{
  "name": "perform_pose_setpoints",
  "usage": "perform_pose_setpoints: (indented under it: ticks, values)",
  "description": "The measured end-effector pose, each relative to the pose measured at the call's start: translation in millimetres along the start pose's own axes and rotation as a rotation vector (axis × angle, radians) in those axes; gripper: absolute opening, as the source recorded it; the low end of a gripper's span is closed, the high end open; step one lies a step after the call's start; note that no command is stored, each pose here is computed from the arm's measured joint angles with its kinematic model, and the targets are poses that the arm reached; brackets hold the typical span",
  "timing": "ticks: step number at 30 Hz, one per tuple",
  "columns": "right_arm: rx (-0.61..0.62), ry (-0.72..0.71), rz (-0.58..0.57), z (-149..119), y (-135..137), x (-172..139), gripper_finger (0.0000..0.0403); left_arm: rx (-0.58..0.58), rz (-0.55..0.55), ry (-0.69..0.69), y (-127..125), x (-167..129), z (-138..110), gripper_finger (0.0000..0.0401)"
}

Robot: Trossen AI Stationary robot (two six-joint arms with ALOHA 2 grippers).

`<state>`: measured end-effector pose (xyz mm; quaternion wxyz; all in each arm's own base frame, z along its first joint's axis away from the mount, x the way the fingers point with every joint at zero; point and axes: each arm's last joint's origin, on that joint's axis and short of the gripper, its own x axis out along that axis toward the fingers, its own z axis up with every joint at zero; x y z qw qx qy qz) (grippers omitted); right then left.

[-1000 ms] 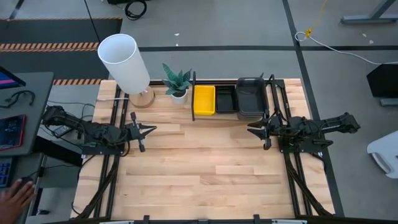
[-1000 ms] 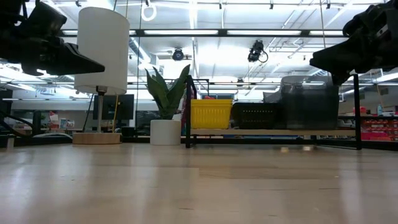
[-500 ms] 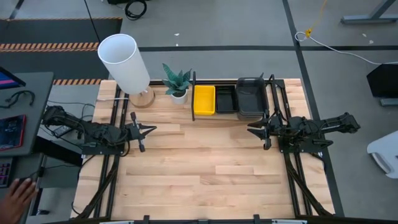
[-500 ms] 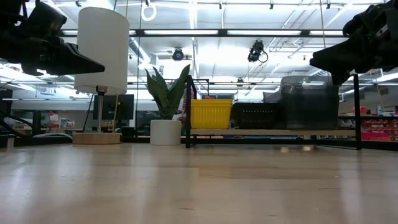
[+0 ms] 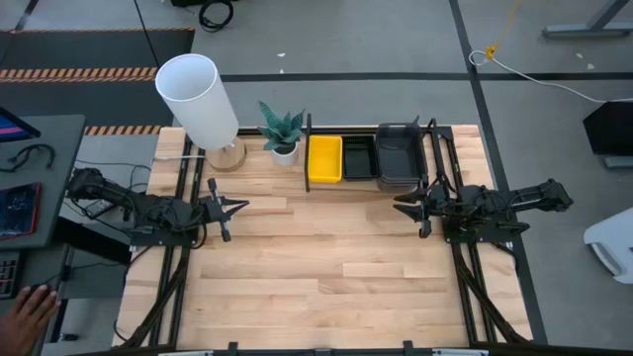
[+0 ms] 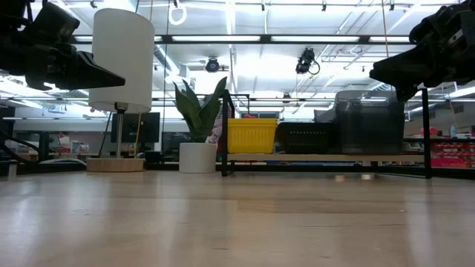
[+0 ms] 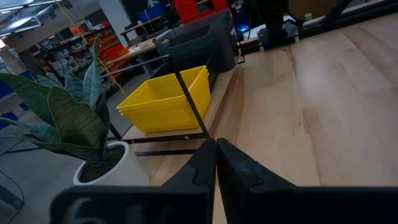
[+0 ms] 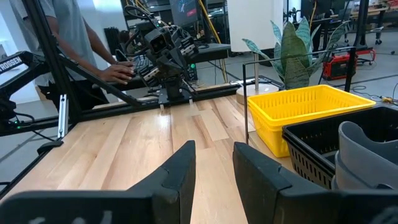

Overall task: Stack baskets on shelf by color
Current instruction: Return to Home Position

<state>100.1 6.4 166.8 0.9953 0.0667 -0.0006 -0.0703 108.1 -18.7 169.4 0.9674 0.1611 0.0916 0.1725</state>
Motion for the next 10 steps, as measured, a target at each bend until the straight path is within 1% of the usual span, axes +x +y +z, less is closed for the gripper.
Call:
perform_pose_setpoints:
  ticks: [10]
  values:
    - [0.0, 0.0, 0.0, 0.0, 0.0, 0.0, 0.0113, 0.0, 0.0, 0.0, 0.0, 0.0, 0.0, 0.0029]
